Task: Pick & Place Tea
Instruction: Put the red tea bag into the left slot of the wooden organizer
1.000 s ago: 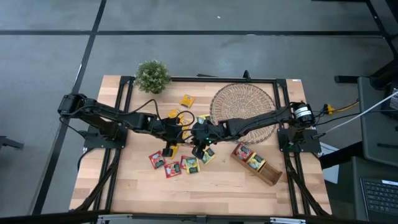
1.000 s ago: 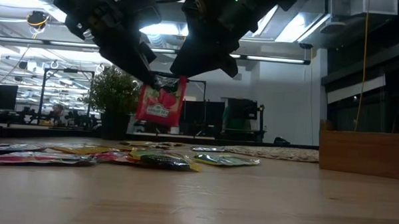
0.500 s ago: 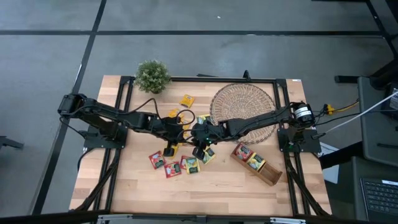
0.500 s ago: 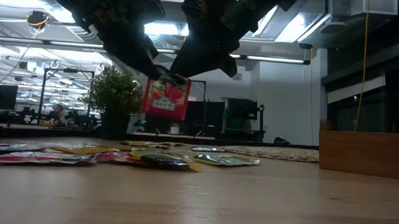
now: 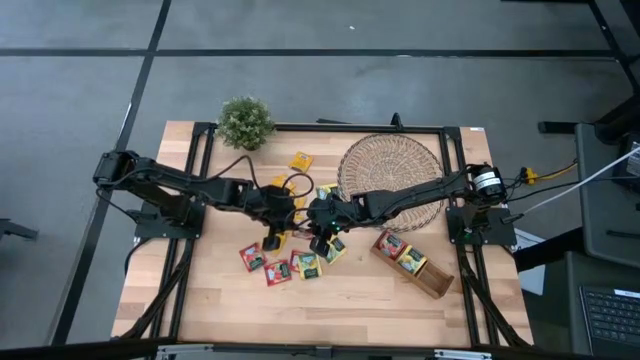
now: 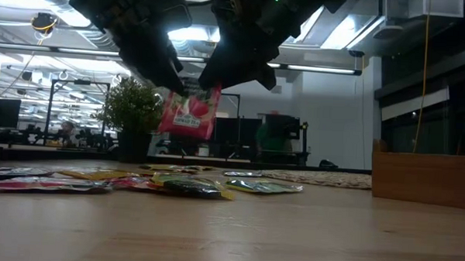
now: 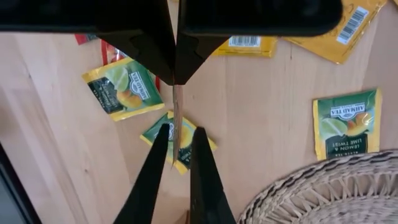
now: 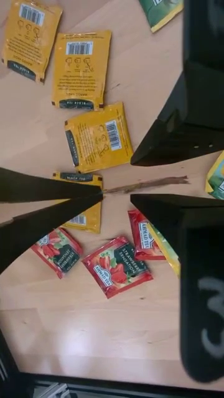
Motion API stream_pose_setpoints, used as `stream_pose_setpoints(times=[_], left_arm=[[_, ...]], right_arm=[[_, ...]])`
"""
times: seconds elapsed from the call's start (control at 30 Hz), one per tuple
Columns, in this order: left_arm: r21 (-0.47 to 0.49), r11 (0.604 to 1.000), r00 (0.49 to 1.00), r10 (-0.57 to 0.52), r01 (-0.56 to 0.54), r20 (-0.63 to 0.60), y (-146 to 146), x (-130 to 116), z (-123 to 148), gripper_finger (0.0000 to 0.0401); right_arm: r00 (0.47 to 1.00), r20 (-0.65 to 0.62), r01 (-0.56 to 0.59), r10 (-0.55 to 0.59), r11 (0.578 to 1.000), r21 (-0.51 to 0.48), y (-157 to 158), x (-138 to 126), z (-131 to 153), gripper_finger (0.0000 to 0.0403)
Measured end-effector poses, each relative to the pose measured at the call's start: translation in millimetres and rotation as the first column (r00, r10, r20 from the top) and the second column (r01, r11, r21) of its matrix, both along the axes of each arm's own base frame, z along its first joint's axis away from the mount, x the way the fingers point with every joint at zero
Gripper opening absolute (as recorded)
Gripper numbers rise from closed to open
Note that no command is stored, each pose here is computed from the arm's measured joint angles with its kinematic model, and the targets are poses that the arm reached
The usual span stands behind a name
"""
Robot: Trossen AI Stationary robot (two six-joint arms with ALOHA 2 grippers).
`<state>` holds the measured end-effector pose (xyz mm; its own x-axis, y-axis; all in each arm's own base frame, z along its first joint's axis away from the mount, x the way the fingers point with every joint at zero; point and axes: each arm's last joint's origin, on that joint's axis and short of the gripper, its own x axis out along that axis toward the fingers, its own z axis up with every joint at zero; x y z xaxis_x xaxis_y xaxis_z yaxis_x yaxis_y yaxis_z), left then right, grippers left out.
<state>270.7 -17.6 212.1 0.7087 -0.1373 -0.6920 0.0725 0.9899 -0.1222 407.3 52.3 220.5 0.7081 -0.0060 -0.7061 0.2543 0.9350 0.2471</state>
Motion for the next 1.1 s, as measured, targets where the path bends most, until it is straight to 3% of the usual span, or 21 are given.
stream_pose_setpoints(times=[0.17,0.4,0.6,0.8,1.1], left_arm=[[-0.004,1.0,1.0,-0.006,0.006,0.001,0,0,0,0.0002],[-0.005,1.0,1.0,-0.006,0.006,0.014,0,1,1,0.0002],[-0.006,1.0,1.0,-0.006,0.006,0.015,0,1,1,0.0009],[-0.024,0.999,1.0,0.025,-0.025,0.01,0,1,1,0.0046],[-0.032,0.999,0.999,0.043,-0.043,-0.01,0,0,0,0.01]], right_arm=[[1.0,-0.006,-0.03,0.03,1.0,0.002,1,0,0,0.008],[0.999,-0.036,-0.031,0.032,0.999,0.004,0,-2,-2,0.0008],[0.997,-0.043,-0.056,0.059,0.996,0.063,2,-3,-1,0.0005],[0.993,-0.078,-0.077,0.087,0.989,0.123,3,-11,5,0.0004],[0.963,-0.262,-0.008,0.065,0.977,0.211,11,-62,45,0.0002]])
